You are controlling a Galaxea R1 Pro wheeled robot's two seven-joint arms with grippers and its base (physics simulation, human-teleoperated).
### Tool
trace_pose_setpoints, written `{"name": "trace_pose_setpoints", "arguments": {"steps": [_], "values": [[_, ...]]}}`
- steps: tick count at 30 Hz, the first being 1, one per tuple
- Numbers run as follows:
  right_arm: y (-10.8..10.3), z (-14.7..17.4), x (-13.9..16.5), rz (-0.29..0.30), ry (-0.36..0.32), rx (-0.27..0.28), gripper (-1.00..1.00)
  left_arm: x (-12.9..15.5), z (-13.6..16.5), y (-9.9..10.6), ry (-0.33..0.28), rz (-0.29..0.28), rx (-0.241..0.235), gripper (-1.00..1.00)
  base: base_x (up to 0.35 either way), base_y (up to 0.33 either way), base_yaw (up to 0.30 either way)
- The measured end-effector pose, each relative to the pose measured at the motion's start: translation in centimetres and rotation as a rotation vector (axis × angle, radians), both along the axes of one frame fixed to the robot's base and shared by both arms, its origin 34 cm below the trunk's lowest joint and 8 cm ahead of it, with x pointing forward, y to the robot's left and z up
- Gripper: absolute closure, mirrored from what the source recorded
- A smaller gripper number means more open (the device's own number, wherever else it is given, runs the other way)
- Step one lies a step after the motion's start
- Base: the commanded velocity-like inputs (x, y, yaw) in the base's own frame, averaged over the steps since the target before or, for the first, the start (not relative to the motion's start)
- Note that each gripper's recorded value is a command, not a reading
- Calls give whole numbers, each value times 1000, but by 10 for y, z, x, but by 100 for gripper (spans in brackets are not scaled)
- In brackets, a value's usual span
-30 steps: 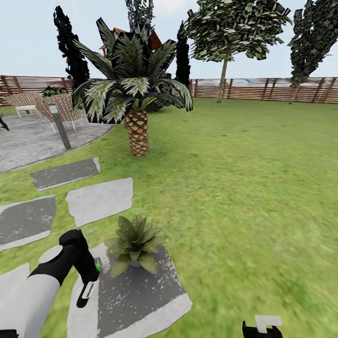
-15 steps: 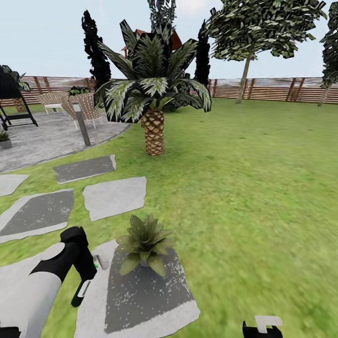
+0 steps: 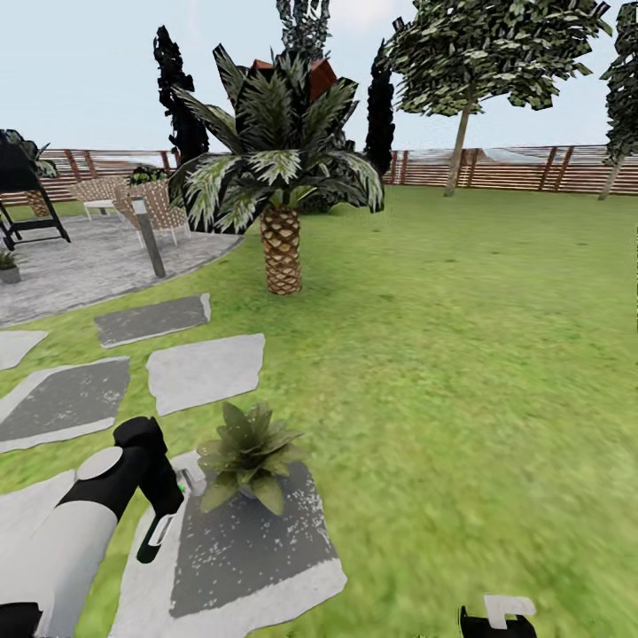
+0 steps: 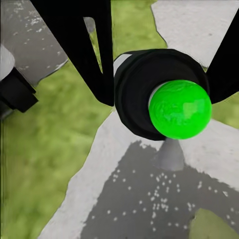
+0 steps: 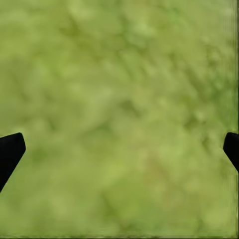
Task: Pick up the pesticide atomizer in the garden and spray insectifuge to fully cover both potted plants in the garden.
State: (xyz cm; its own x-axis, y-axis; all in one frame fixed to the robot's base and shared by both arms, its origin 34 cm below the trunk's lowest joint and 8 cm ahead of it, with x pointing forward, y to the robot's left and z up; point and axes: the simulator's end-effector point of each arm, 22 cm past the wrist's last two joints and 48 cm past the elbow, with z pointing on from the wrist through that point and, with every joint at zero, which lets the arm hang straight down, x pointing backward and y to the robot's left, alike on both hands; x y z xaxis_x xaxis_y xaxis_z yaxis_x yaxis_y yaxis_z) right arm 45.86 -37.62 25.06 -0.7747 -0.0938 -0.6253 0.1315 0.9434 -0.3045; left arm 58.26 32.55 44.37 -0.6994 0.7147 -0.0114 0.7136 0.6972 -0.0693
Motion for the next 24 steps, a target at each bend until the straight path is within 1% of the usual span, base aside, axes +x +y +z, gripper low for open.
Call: {"name": "trace_pose_setpoints", "arguments": {"steps": [3,7,12,15,18,24], "values": [[1,0,1,0,-1,1,-100,1,1,-2,-1,6,-2,100,-219,-220,73],[2,0,0,1,-1,2,-100,6,5,1,-11,10,3,100,-151,-235,246],[2,0,0,1,0,3,-100,10,10,7,-18,34,19,100,-44,-63,276],[3,0,0,1,0,4,-100,11,10,5,-19,46,21,100,1,-8,278],[3,0,0,2,-1,4,-100,20,18,5,-39,47,21,100,125,-131,235],[3,0,0,1,-1,4,-100,28,26,6,-64,46,24,100,157,-221,31]]}}
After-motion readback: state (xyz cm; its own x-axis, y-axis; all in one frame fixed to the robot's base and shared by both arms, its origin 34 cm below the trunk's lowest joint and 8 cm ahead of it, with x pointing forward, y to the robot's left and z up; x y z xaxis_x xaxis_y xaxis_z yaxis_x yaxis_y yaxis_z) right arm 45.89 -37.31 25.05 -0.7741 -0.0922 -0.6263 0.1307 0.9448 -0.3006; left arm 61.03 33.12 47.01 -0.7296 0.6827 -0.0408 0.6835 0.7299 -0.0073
